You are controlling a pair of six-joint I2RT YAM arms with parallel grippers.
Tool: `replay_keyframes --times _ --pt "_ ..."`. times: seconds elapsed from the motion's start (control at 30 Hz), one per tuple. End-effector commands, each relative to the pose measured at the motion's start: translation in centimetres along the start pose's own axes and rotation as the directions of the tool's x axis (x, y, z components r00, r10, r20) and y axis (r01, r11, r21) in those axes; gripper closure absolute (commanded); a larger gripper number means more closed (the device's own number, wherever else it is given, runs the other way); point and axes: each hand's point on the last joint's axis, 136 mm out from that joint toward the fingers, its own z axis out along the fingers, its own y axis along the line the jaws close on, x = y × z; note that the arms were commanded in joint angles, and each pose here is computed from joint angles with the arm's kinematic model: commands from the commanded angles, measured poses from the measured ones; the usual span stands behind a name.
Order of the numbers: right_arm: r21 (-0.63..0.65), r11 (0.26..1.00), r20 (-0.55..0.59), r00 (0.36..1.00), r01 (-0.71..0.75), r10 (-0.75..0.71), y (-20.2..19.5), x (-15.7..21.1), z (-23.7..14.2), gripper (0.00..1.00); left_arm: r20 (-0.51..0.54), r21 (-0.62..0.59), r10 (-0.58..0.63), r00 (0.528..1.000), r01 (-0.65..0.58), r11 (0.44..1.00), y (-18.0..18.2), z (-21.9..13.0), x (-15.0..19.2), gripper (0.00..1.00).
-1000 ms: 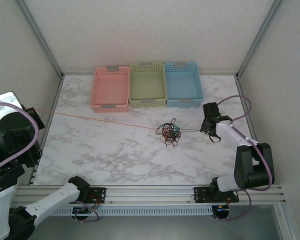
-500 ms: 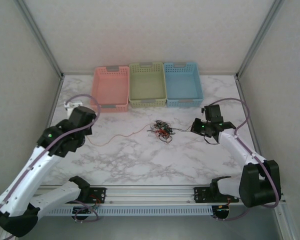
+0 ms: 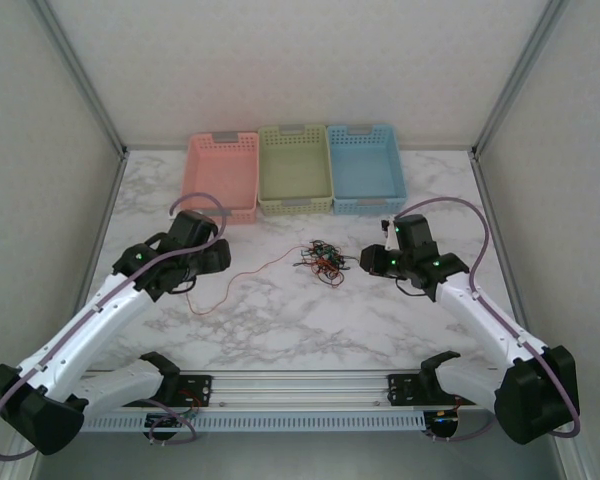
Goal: Untangle the cables
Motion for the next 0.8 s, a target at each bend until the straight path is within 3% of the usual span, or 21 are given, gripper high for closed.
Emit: replay_keyframes --times 0.0,0.07,0.17,0.3,0.37,0.47,0.57,0.77 --pt "0.191 0.981 0.031 0.999 -0.048 0.043 -3.1 -0.2 -1.0 0.52 0.017 0.046 -0.013 1.000 0.013 0.999 -0.6 -1.0 -0.7 0.20" --pt "0.235 0.970 0.039 0.998 -0.061 0.054 -3.7 -0.4 -1.7 0.46 0.024 0.064 -0.015 1.000 0.013 0.998 -0.6 -1.4 -0.6 0.18" --pt "0.128 0.990 0.054 0.998 -0.051 0.044 -1.8 -0.5 -2.3 0.42 0.010 0.144 -0.015 1.000 0.013 0.990 -1.9 -1.4 -0.1 0.18" --pt "0.026 0.998 0.024 0.998 -0.050 0.049 0.1 -0.3 -2.0 0.43 -0.058 0.376 -0.007 0.998 0.028 0.926 -7.3 -0.8 1.1 0.20" --pt "0.009 0.998 -0.001 0.998 -0.062 0.062 0.4 -0.1 -1.5 0.44 -0.070 0.438 0.053 0.996 -0.017 0.899 -10.6 -0.3 1.8 0.20" --pt "-0.005 0.997 -0.026 0.997 -0.077 0.077 0.7 0.1 -0.8 0.45 -0.059 0.441 0.202 0.978 -0.156 0.884 -15.2 1.2 3.1 0.20" --pt "0.014 0.997 -0.036 0.996 -0.081 0.082 0.4 0.4 -0.2 0.45 -0.060 0.432 0.276 0.959 -0.225 0.873 -18.6 3.3 3.6 0.20" --pt "0.044 0.996 -0.044 0.996 -0.078 0.080 -0.4 0.9 0.2 0.45 -0.118 0.287 0.399 0.909 -0.353 0.891 -21.9 8.0 5.0 0.20"
